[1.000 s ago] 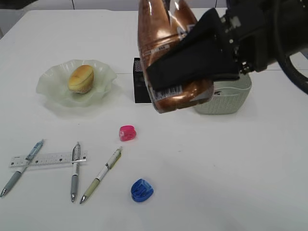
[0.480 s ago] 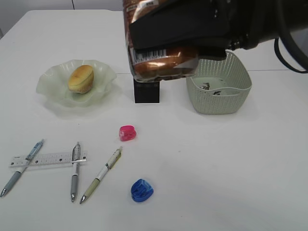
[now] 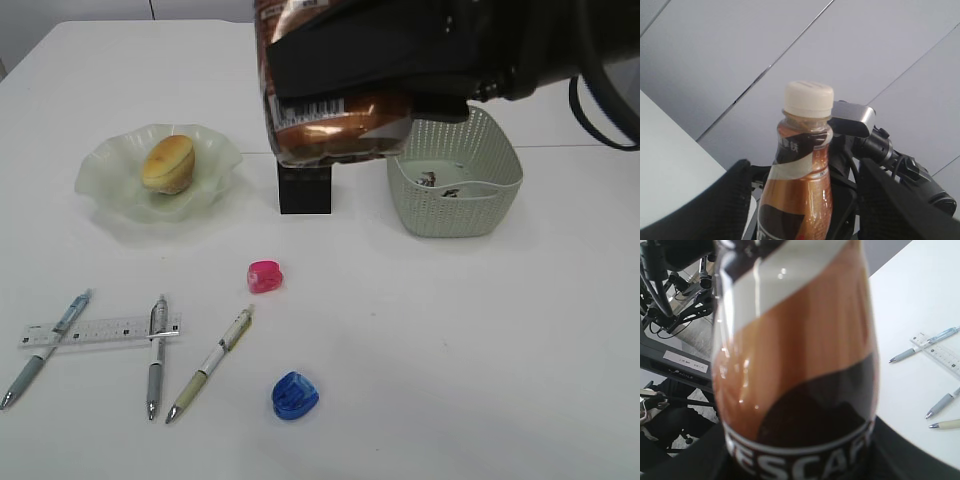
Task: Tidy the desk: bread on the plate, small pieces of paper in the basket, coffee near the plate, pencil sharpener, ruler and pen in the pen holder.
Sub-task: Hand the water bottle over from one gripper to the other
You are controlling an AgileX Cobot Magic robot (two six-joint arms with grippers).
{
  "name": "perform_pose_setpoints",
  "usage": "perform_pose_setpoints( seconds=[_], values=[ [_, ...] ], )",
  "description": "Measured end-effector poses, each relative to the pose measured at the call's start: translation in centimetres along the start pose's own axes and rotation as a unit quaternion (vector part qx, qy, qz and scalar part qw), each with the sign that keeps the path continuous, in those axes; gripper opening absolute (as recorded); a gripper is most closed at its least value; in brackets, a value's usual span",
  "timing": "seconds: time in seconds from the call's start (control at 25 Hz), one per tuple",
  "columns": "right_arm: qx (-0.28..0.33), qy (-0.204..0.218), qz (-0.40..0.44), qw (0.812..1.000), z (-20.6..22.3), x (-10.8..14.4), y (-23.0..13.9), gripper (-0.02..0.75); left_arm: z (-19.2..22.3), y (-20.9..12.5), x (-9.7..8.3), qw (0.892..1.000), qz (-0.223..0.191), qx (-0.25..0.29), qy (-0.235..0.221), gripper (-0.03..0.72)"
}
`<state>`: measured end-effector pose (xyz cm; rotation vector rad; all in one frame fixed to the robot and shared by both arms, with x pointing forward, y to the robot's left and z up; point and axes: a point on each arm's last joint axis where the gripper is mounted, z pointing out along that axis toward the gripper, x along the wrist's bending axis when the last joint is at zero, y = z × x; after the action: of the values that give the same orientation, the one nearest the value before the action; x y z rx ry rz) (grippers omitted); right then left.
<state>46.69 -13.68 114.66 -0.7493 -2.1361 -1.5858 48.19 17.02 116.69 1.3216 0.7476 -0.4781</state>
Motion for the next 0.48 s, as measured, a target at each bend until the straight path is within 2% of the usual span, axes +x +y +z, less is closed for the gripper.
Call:
perform_pose_setpoints(
  seconds=[0.28,0.48],
  values=[
    [0.0,0.0,0.0,1.0,0.0,0.0,0.0,0.403,0.9,-0.4,0.4,1.0,-0.004,0.01,-0.011,0.516],
    [0.0,0.0,0.0,1.0,0.0,0.0,0.0,0.403,1.9,-1.0,1.6,1.0,-0.009,0.025,-0.015,0.524]
  ],
)
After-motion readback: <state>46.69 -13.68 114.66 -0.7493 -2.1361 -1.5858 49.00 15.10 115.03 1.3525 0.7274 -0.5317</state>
